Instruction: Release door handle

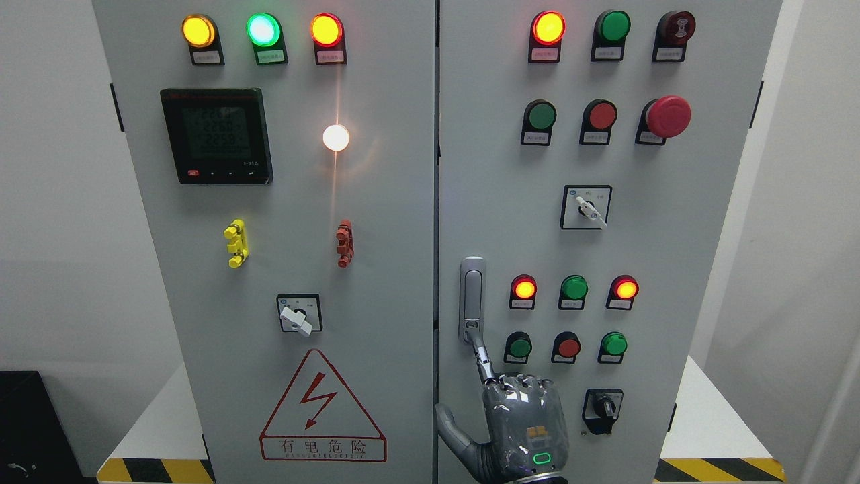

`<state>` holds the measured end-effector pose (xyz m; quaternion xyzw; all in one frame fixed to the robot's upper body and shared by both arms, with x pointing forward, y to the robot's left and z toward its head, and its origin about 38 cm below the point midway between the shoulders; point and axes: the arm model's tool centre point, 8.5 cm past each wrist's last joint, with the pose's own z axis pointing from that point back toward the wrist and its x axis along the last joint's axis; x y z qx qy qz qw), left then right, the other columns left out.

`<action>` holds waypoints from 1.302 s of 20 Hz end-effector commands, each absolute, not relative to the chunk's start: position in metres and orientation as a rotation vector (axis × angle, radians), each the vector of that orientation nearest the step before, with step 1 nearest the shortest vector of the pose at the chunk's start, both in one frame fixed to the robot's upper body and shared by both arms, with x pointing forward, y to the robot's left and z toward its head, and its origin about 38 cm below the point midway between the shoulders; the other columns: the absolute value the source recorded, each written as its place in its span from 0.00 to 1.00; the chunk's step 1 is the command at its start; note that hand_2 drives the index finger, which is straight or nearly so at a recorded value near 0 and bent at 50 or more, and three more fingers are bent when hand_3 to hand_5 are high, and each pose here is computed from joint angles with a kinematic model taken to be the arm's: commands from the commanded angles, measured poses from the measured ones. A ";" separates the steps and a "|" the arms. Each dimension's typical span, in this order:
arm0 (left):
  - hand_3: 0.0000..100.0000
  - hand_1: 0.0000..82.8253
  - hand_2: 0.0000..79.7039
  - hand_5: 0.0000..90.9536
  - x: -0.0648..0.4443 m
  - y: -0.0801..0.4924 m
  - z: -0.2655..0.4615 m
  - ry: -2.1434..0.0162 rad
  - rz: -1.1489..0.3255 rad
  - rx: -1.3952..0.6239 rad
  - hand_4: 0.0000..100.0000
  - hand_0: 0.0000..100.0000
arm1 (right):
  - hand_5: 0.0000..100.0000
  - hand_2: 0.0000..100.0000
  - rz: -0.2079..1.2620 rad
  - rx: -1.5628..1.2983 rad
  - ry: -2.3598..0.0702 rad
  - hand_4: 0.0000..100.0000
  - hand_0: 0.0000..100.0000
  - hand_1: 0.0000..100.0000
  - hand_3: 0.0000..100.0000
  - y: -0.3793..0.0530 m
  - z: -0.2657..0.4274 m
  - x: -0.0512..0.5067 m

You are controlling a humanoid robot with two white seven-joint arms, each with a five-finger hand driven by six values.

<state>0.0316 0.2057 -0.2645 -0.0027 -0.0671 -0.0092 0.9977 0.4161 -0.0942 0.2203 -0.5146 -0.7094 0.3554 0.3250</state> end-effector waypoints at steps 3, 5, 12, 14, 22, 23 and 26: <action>0.00 0.67 0.00 0.00 0.021 0.206 -0.265 -0.118 -0.016 -0.005 0.00 0.12 | 1.00 0.11 0.952 -1.336 -1.831 1.00 0.31 0.21 1.00 -0.095 0.210 0.418; 0.00 0.67 0.00 0.00 0.021 0.205 -0.265 -0.118 -0.018 -0.007 0.00 0.12 | 1.00 0.11 0.954 -1.334 -1.829 1.00 0.31 0.21 1.00 -0.095 0.209 0.418; 0.00 0.67 0.00 0.00 0.021 0.206 -0.265 -0.118 -0.016 -0.005 0.00 0.12 | 1.00 0.11 0.953 -1.333 -1.829 1.00 0.31 0.21 1.00 -0.095 0.209 0.418; 0.00 0.67 0.00 0.00 0.020 0.206 -0.265 -0.117 -0.018 -0.005 0.00 0.12 | 1.00 0.11 0.954 -1.334 -1.829 1.00 0.31 0.21 1.00 -0.095 0.209 0.418; 0.00 0.67 0.00 0.00 0.021 0.206 -0.265 -0.118 -0.016 -0.005 0.00 0.12 | 1.00 0.11 0.947 -1.339 -1.838 1.00 0.31 0.21 1.00 -0.094 0.211 0.417; 0.00 0.67 0.00 0.00 0.021 0.206 -0.265 -0.118 -0.016 -0.005 0.00 0.12 | 1.00 0.11 0.943 -1.342 -1.841 1.00 0.31 0.21 1.00 -0.095 0.213 0.417; 0.00 0.67 0.00 0.00 0.021 0.206 -0.265 -0.118 -0.016 -0.005 0.00 0.12 | 1.00 0.11 0.940 -1.345 -1.846 1.00 0.31 0.21 1.00 -0.095 0.215 0.416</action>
